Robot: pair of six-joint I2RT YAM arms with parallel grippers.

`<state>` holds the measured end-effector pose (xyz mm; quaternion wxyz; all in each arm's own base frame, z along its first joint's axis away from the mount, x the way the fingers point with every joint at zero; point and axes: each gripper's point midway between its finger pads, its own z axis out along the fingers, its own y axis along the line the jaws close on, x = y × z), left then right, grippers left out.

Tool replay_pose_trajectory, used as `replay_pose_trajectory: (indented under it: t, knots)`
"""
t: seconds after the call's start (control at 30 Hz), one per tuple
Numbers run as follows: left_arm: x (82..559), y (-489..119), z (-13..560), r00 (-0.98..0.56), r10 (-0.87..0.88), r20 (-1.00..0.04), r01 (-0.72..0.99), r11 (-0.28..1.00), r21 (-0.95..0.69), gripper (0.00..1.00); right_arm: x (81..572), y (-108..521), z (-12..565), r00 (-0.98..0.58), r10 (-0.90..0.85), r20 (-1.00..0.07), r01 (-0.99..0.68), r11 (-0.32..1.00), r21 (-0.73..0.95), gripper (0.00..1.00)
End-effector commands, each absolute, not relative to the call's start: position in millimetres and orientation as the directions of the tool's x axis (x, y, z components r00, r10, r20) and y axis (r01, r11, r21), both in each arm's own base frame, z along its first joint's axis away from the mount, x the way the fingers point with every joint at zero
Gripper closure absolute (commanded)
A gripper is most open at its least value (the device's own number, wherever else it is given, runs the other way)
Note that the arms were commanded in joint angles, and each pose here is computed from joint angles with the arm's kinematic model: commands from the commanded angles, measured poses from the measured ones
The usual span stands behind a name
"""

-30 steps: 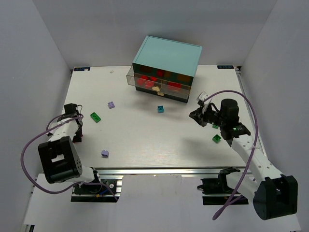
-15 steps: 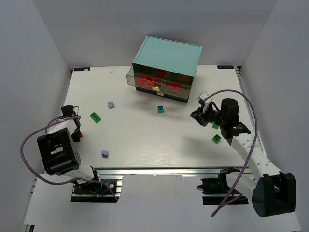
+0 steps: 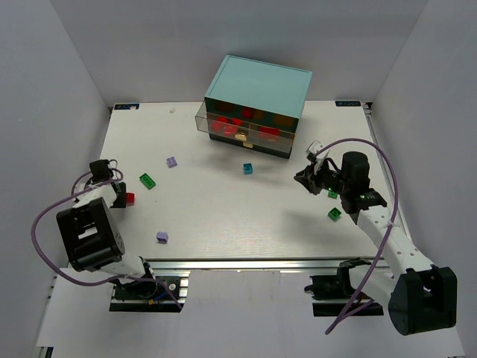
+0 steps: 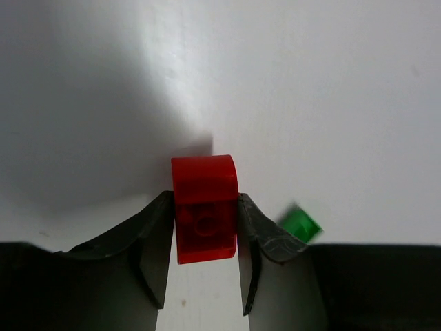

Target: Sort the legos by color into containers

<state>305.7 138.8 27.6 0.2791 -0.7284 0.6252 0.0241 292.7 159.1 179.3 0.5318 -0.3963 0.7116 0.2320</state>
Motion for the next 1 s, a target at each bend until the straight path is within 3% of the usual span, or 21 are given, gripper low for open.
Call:
replay_pose_trajectory:
  t: [0.0,0.03,0.1,0.27,0.33,0.43,0.53,0.77,0.97]
  knots:
    - [357.8,111.1,88.9,0.016,-0.933,-0.358,-0.779,0.213,-0.589,0.99,292.8,161.0,194.7,-0.064,-0.305,-0.95,-0.816,0.564,-0.126,0.8]
    - [371.0,84.1,117.0,-0.094,-0.937,-0.335,-0.667,0.309,-0.678,1.0,291.9,161.8,195.0,-0.062,-0.304,-0.951,-0.819,0.56,-0.126,0.8]
    - [390.9,49.3,173.2,-0.269,-0.851,-0.45,-0.395,0.524,-0.755,1.0,290.1,162.0,198.6,-0.053,-0.299,-0.953,-0.821,0.556,-0.129,0.8]
    - [386.1,-1.5,264.0,-0.308,-0.732,-0.608,-0.002,0.639,-0.769,1.0,285.8,164.0,206.4,-0.032,-0.287,-0.957,-0.828,0.544,-0.135,0.8]
    - [384.6,-26.2,301.4,-0.292,-0.674,-0.679,0.154,0.668,-0.728,1.0,284.4,165.6,206.3,-0.03,-0.287,-0.958,-0.832,0.538,-0.135,0.8]
    - [370.6,-91.2,348.2,-0.357,-0.552,-0.754,0.458,0.6,-0.656,1.0,283.4,166.6,208.4,-0.027,-0.285,-0.958,-0.834,0.535,-0.135,0.8]
    - [363.7,-143.0,372.9,-0.397,-0.43,-0.811,0.617,0.53,-0.582,1.0,283.3,165.2,209.5,-0.027,-0.282,-0.959,-0.831,0.54,-0.135,0.8]
    - [392.1,-201.7,390.1,-0.429,-0.391,-0.814,0.627,0.52,-0.58,1.0,282.2,164.3,215.3,-0.008,-0.276,-0.961,-0.827,0.543,-0.148,0.8]
    - [442.9,-211.6,380.6,-0.402,-0.548,-0.733,0.418,0.603,-0.68,1.0,279.5,165.4,219.8,0.004,-0.267,-0.964,-0.828,0.539,-0.153,0.8]
